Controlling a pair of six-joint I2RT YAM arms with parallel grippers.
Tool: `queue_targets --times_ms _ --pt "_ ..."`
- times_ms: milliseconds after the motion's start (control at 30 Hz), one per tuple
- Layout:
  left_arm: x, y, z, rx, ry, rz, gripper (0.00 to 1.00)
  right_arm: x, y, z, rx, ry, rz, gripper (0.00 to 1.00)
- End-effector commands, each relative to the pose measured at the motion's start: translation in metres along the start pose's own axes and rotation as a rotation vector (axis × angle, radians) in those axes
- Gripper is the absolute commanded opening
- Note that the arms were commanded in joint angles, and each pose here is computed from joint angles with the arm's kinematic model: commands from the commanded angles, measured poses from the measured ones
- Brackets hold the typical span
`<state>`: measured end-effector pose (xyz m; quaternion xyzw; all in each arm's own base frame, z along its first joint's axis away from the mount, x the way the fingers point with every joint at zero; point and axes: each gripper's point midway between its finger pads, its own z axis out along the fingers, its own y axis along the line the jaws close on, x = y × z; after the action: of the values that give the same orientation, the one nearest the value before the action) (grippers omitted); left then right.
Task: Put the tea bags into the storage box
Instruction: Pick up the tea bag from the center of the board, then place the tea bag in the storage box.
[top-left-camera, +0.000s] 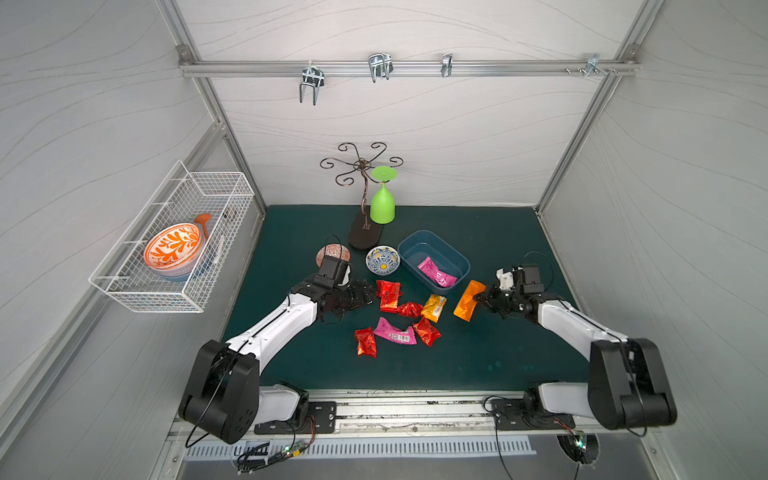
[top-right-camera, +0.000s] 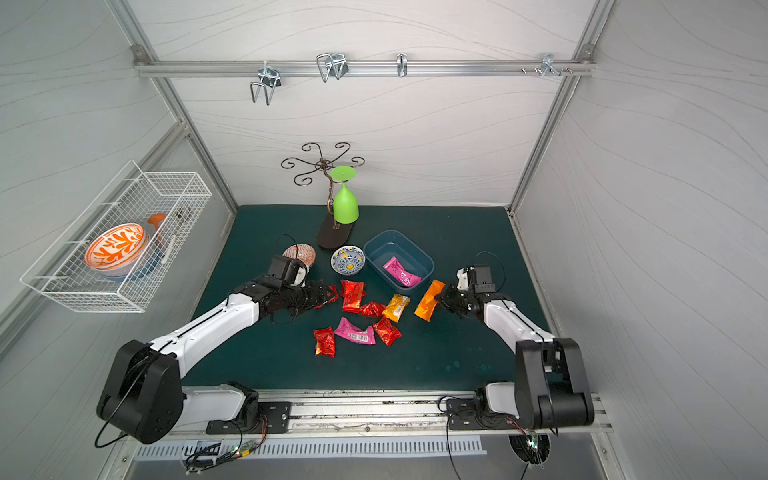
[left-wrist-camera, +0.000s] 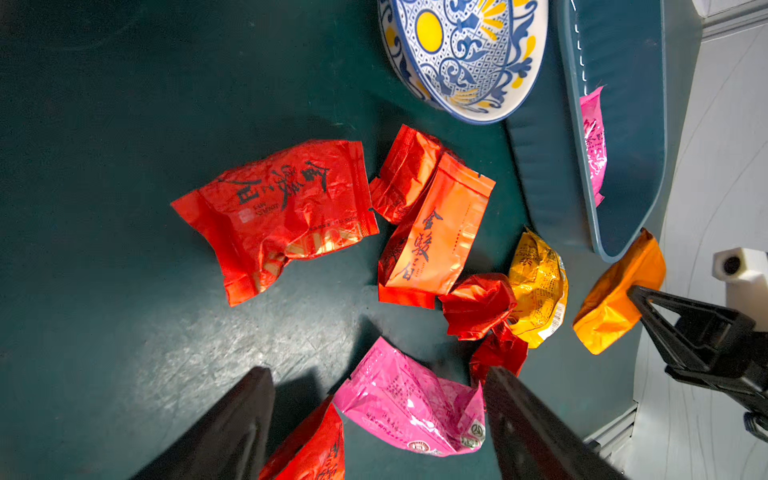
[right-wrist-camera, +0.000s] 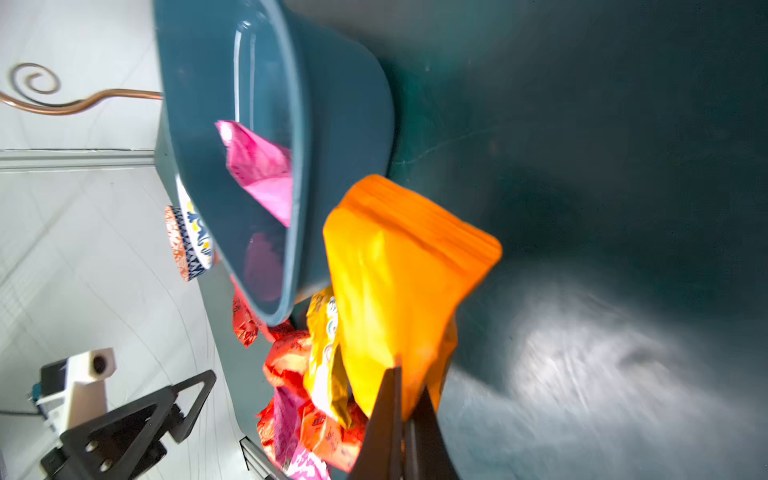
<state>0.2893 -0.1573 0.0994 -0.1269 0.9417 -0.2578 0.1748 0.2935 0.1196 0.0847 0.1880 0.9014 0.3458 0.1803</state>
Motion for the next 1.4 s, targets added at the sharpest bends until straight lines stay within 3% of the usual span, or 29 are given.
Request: queue_targets --times_ms 0,333,567,800,967,1200,1367 --pt "-0.003 -0.007 0.0 0.026 -0.011 0.017 0.84 0.013 -0.011 -0.024 0.058 0.03 -0.058 0.0" --pt "-0.002 -0.01 -0.001 0.042 -0.005 0.011 0.84 -0.016 0.036 -0.078 0.064 -0.071 -0.285 0.0" --pt "0.004 -0.003 0.002 0.027 0.011 0.006 0.84 -0.052 0.098 -0.077 -0.013 -0.105 -0.444 0.0" --pt "0.003 -0.001 0.003 0.019 0.004 0.002 0.84 -0.076 0.169 -0.037 -0.036 -0.078 -0.638 0.0" --pt "0.004 0.003 0.001 0.006 -0.008 0.002 0.84 -0.089 0.197 0.002 -0.044 -0.052 -0.747 0.0" --pt "0.007 0.01 0.0 -0.014 -0.017 0.002 0.84 -0.074 0.2 0.063 -0.028 0.095 -0.921 0.0" --pt "0.008 0.012 0.001 -0.015 -0.022 0.0 0.84 -0.058 0.182 0.088 0.096 0.144 -1.045 0.0"
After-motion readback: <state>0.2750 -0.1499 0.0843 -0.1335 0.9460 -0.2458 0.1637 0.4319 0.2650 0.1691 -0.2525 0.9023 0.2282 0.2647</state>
